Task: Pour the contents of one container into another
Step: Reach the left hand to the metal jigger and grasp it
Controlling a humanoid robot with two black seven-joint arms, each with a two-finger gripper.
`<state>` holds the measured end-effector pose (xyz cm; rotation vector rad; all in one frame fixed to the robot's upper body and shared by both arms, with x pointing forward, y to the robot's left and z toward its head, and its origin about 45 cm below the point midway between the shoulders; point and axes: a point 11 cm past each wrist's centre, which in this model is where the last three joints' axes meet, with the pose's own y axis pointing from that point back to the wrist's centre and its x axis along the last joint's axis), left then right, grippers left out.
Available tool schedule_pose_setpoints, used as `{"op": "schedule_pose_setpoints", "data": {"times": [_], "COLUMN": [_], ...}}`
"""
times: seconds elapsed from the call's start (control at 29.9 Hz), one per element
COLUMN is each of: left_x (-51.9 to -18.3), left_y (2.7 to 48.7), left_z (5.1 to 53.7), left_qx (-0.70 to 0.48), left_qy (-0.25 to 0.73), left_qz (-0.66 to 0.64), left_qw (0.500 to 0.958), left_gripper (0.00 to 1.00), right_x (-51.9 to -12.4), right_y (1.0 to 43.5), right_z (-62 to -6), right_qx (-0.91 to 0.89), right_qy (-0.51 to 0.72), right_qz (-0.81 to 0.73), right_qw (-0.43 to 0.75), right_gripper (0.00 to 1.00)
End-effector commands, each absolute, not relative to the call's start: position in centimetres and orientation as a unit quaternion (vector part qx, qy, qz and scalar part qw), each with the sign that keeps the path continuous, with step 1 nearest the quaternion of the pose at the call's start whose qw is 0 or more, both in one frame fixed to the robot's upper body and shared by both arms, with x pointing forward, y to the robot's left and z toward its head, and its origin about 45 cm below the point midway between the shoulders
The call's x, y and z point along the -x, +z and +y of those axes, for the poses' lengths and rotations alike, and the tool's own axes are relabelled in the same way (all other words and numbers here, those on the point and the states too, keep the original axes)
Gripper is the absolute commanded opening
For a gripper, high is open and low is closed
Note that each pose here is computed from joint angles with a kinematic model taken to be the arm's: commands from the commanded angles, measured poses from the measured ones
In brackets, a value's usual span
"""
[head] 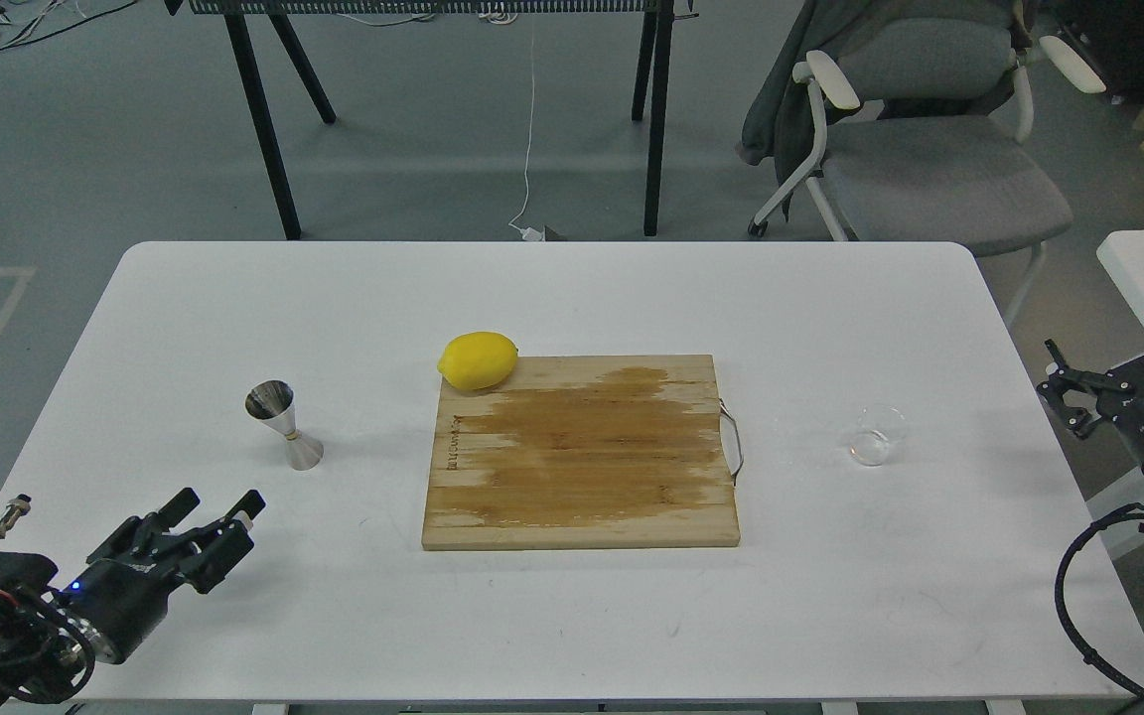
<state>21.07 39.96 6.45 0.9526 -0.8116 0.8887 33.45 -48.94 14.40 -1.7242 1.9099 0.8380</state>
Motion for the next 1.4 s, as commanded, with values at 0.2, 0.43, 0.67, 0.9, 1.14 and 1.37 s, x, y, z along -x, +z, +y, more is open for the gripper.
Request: {"op": "schedule_pose_setpoints", "data": {"times": [0.2,0.43,0.67,0.9,1.14,1.37], "left_x": [-22.8,-24.8,-26.2,-26.7,-27.5,-28.3], "left_y": [6.3,6.8,6.8,6.4,5.3,4.5], "left_z": [37.8,36.7,36.4,36.9,35.3,34.3], "left_qx": [-0.409,-0.394,-0.394,-0.405,-0.405,-0.409], "left_qy": [0.410,0.419,0.423,0.422,0.406,0.402], "left_qz": [-0.383,-0.394,-0.399,-0.399,-0.398,-0.397], "left_qw": [0.720,0.717,0.712,0.707,0.716,0.717], "left_gripper": [0.98,0.98,0.98,0.98,0.98,0.98], "right_x": [-33.5,-33.4,-33.4,-33.2,-33.1,-33.0], "right_y": [14.4,14.4,14.3,14.2,14.3,14.6], "right_z": [-48.9,-49.0,-49.0,-49.1,-49.3,-49.7], "right_qx": [0.622,0.622,0.621,0.620,0.619,0.619], "right_qy": [0.303,0.302,0.302,0.303,0.301,0.298], "right_qz": [0.689,0.690,0.690,0.691,0.693,0.695], "right_qw": [0.216,0.216,0.215,0.215,0.214,0.212], "right_gripper": [1.00,1.00,1.00,1.00,1.00,1.00]}}
